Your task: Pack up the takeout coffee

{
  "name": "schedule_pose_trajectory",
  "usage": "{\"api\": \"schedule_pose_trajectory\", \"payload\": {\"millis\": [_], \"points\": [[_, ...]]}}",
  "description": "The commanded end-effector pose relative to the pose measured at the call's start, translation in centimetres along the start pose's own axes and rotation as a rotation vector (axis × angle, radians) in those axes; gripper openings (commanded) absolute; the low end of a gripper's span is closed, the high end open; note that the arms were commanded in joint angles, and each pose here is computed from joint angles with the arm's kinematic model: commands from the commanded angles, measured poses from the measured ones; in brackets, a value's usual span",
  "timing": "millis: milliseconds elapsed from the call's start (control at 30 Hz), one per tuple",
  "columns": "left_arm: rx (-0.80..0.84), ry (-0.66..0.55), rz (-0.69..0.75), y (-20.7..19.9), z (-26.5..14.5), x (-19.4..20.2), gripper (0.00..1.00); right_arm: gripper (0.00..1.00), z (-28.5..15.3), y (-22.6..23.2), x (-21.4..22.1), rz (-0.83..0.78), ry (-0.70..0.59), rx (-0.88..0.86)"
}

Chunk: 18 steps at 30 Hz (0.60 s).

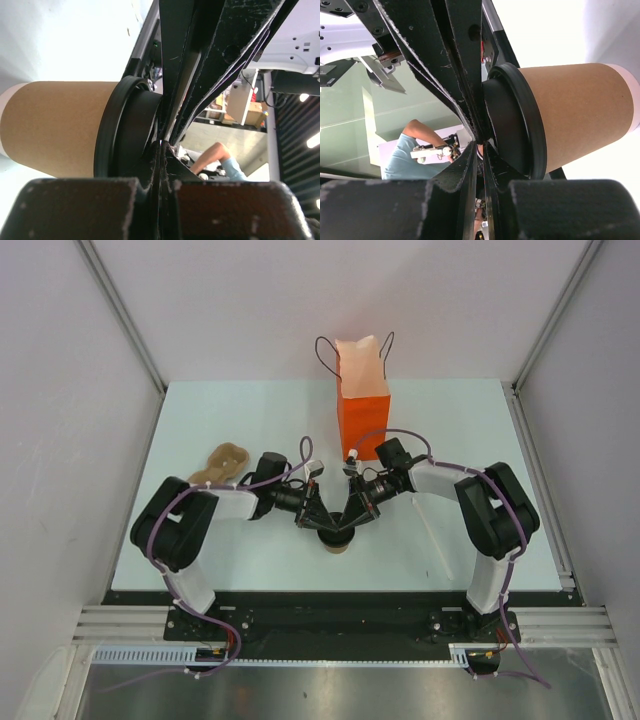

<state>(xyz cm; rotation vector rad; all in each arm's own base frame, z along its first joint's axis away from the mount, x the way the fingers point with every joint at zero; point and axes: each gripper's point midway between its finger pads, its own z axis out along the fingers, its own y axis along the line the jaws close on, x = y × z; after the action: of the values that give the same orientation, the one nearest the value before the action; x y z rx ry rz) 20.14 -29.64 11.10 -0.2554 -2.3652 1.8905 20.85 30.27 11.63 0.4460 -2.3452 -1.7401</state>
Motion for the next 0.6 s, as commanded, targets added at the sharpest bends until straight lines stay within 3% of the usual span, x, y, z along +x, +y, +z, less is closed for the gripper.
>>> {"api": "schedule_pose_trajectory", "payload": {"millis": [0,167,333,567], "points": [[-0.195,-0.137,0.051,4.9,-0.2,-1.2,0.0,0.15,0.0,-9.4,0.1,0.043,-0.069,0.354],[-0.145,-0.126,0.141,2.5,-0.1,-1.7,0.0,0.17,0.6,-6.6,-0.1,-0.027,-0.067,0.265],[-0.017,-0.097,0.292,-3.7,0.3,-1.1,0.0,0.18,0.4,-0.9,-0.6,-0.123,-0.087,0.123],[0.004,-0.094,0.315,-6.0,-0.4,-0.1,0.0,0.2,-0.4,4.8,0.1,-0.215,-0.089,0.005]]}}
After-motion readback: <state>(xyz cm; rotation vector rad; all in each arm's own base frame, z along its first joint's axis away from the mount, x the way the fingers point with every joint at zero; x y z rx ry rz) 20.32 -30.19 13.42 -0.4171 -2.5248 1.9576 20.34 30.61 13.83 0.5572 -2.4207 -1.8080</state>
